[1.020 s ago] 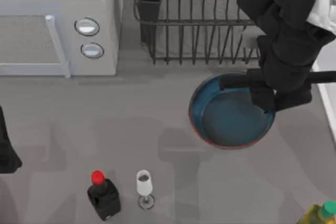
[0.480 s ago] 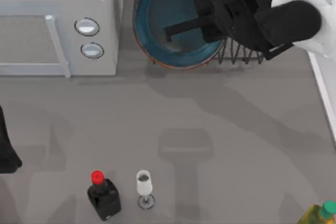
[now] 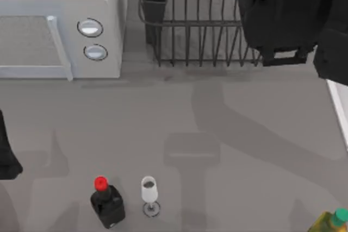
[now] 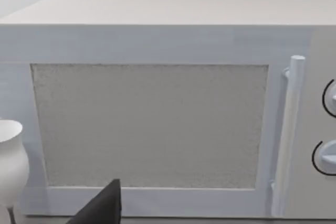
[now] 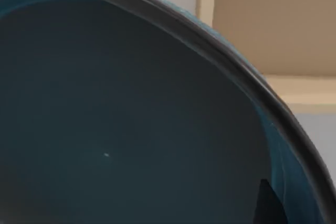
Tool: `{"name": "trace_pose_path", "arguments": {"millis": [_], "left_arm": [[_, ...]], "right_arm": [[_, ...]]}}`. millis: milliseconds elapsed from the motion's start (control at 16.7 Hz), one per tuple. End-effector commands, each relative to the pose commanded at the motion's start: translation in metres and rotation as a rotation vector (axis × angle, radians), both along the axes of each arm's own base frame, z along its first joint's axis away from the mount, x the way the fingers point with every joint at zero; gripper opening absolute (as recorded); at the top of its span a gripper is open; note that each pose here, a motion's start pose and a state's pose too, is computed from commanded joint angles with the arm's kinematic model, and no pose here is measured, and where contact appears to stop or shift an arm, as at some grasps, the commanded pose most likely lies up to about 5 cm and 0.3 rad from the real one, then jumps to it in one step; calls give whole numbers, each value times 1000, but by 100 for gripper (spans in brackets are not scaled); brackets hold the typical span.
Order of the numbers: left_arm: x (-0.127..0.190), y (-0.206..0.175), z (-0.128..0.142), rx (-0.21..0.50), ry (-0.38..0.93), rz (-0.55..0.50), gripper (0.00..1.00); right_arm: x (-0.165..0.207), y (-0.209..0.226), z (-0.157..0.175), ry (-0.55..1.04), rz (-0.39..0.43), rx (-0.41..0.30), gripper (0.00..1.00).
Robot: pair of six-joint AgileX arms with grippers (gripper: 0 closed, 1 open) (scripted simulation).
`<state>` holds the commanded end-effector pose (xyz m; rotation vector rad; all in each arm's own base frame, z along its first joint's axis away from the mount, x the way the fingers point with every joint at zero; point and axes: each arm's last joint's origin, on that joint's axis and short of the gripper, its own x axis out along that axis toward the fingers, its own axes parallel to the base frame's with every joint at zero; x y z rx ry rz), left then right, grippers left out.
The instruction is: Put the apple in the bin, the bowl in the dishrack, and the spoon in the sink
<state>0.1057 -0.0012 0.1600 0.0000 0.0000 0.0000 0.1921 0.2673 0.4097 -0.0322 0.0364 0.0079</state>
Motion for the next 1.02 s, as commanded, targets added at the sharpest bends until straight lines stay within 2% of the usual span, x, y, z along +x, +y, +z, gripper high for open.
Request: {"name": "trace_pose_path", "arguments": {"millis": [180, 600, 780, 1020], "left_arm": [[0, 0, 0, 0, 0, 0, 100], [0, 0, 0, 0, 0, 0, 100], [0, 0, 0, 0, 0, 0, 100], [0, 0, 0, 0, 0, 0, 100]], "right_arm": [[-10, -3, 9, -37, -18, 32, 0], [2, 3, 1, -34, -18, 30, 0], [38, 20, -28, -31, -20, 24, 0], [107, 29, -94, -27, -20, 19, 0]]}}
